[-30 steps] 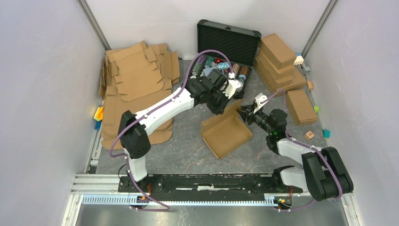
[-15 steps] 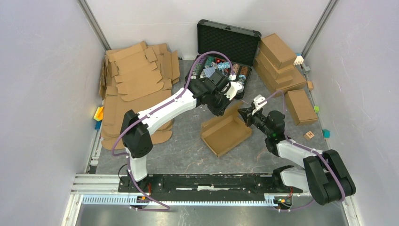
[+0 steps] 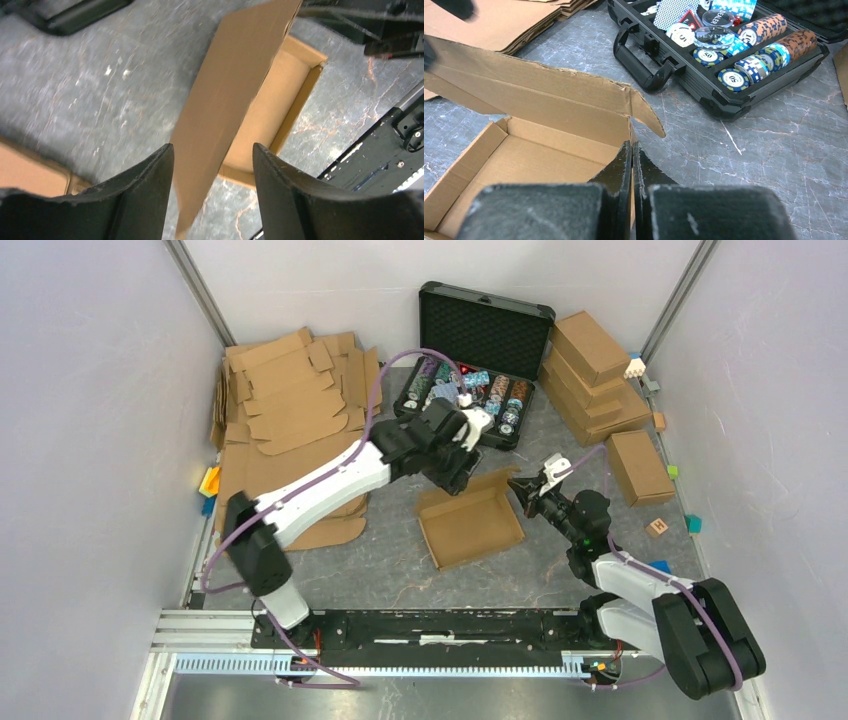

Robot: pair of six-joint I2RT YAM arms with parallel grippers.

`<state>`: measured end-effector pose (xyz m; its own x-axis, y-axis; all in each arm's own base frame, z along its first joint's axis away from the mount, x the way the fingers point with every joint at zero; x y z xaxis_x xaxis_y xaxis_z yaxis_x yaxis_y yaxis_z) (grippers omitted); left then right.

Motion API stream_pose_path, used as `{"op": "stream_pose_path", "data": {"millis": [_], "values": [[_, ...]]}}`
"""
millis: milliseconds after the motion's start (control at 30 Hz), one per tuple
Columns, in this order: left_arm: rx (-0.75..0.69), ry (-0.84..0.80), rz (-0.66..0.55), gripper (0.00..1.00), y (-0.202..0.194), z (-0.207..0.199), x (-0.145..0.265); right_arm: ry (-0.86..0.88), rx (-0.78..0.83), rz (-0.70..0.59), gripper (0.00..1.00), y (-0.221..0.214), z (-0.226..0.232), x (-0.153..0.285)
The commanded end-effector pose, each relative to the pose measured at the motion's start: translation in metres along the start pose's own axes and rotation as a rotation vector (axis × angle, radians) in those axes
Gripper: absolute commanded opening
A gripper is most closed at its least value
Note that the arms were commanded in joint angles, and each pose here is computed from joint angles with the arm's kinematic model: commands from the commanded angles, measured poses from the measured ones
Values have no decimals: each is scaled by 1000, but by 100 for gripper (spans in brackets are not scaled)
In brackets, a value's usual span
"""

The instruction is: Fold the paper box

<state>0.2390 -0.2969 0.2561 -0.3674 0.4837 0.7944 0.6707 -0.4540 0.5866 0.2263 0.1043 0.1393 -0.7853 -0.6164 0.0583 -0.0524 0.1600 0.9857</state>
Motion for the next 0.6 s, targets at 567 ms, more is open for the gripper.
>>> {"op": "stream_pose_path", "data": {"millis": [567], "values": [[241, 76, -432, 68, -97, 35, 51, -18, 3, -19, 0, 5, 3, 1]]}}
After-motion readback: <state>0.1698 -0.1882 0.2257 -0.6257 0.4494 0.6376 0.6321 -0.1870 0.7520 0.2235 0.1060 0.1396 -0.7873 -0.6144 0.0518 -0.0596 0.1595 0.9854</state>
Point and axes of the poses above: each gripper's point midway between its finger pads, its own x axis back along the fingers, its own z axis along the line the jaws close on, y = z × x, the point moved 9 cm from there along x, back along the fingers, and after that the axes turned 9 degrees about x, right-handed, at the moved point
